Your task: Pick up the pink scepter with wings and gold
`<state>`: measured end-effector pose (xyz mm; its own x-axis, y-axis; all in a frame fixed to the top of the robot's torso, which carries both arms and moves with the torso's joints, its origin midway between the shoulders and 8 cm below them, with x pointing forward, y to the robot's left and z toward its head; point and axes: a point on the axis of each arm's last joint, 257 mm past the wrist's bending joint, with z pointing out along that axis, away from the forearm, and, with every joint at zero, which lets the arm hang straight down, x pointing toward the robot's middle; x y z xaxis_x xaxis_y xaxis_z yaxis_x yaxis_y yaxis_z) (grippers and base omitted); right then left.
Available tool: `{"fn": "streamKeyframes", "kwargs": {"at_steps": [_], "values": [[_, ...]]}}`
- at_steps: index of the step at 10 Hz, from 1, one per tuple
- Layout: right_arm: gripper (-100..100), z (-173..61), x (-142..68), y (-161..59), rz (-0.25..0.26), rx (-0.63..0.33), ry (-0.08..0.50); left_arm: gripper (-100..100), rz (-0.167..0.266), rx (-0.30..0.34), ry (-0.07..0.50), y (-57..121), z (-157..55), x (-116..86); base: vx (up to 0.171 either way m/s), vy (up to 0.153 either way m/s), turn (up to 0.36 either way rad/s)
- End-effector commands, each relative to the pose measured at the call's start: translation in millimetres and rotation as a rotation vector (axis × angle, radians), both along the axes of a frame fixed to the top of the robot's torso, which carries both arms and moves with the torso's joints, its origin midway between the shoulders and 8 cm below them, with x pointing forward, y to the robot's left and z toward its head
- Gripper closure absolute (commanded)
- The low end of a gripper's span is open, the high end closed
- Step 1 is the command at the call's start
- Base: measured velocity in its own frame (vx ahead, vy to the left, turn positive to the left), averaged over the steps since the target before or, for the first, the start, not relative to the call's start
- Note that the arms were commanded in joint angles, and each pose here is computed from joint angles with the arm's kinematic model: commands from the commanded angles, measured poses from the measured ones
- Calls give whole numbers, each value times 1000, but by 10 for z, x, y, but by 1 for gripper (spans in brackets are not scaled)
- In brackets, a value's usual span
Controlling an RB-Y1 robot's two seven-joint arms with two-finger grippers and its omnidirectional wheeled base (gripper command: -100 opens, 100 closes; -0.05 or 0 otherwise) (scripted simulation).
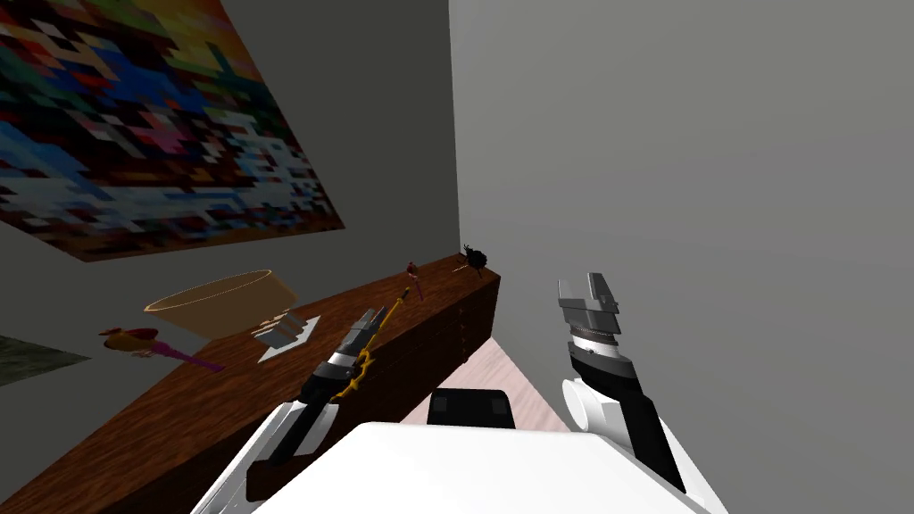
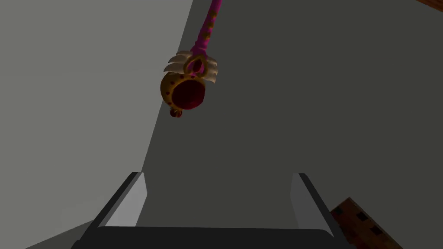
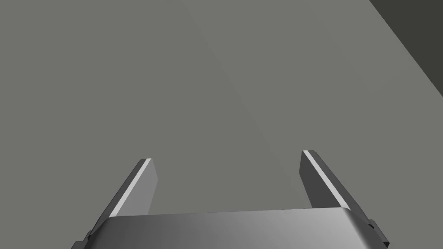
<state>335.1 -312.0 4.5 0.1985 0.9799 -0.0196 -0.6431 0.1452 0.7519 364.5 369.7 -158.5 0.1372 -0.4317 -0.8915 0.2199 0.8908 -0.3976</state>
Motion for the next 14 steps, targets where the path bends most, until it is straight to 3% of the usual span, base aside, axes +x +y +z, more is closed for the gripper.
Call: {"fn": "streamKeyframes", "kwargs": {"at_steps": [1, 8, 14], "values": [[0, 0, 0, 0, 0, 0, 0, -100, 12, 66, 32, 133, -118, 46, -4, -9, -166], [0, 0, 0, 0, 0, 0, 0, -100, 25, 300, 102, 396, -336, 271, 8, -14, -156], [0, -1, -1, -1, 0, 0, 0, -100, 3, 472, 71, 377, -155, 645, 51, -16, -99]]}}
